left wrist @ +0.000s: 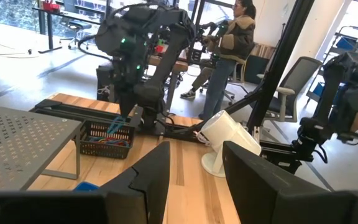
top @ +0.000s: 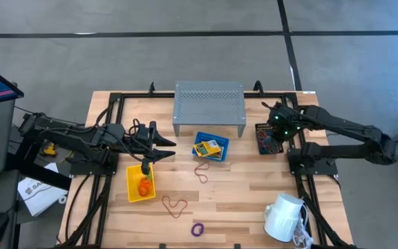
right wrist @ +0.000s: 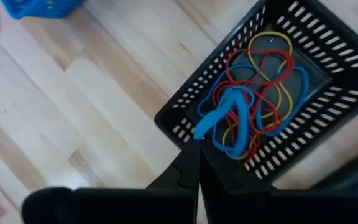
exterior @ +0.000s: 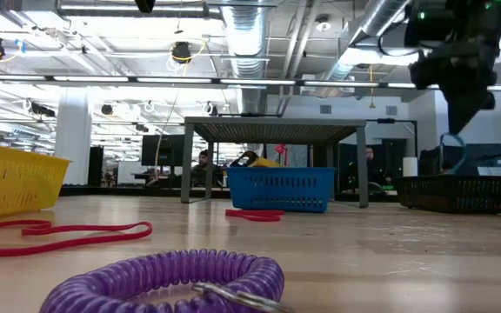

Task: Pick & Place Office Desk Supplies
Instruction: Put the blue rubber band into the black bin, then put the red rubber band into the black bin

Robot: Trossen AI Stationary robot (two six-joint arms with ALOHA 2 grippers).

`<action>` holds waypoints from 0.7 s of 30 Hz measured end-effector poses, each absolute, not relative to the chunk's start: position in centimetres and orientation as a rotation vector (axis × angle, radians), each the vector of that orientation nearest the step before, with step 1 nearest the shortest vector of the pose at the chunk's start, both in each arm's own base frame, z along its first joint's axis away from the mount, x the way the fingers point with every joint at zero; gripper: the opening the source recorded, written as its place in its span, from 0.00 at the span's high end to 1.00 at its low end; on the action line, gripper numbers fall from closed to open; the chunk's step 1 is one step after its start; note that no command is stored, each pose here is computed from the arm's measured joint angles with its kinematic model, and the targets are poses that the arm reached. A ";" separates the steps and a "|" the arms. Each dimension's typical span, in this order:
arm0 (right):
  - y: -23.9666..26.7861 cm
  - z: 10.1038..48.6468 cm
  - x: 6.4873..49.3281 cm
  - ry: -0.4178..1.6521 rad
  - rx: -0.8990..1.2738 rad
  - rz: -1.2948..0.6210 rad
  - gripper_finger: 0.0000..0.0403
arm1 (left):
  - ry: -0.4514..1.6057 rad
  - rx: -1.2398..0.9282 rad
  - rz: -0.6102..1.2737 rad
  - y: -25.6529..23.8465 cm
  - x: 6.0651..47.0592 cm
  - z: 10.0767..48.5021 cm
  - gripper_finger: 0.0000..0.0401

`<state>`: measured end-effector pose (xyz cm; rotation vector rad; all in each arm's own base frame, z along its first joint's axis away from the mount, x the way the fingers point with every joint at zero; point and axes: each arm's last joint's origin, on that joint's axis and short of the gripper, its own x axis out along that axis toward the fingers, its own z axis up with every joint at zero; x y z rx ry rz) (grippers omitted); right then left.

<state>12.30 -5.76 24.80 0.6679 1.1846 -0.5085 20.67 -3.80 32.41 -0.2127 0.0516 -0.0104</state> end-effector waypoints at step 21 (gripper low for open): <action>-8.0 21.5 12.1 1.205 0.784 -0.629 0.63 | 0.052 -0.219 -0.015 -3.8 20.7 32.4 0.64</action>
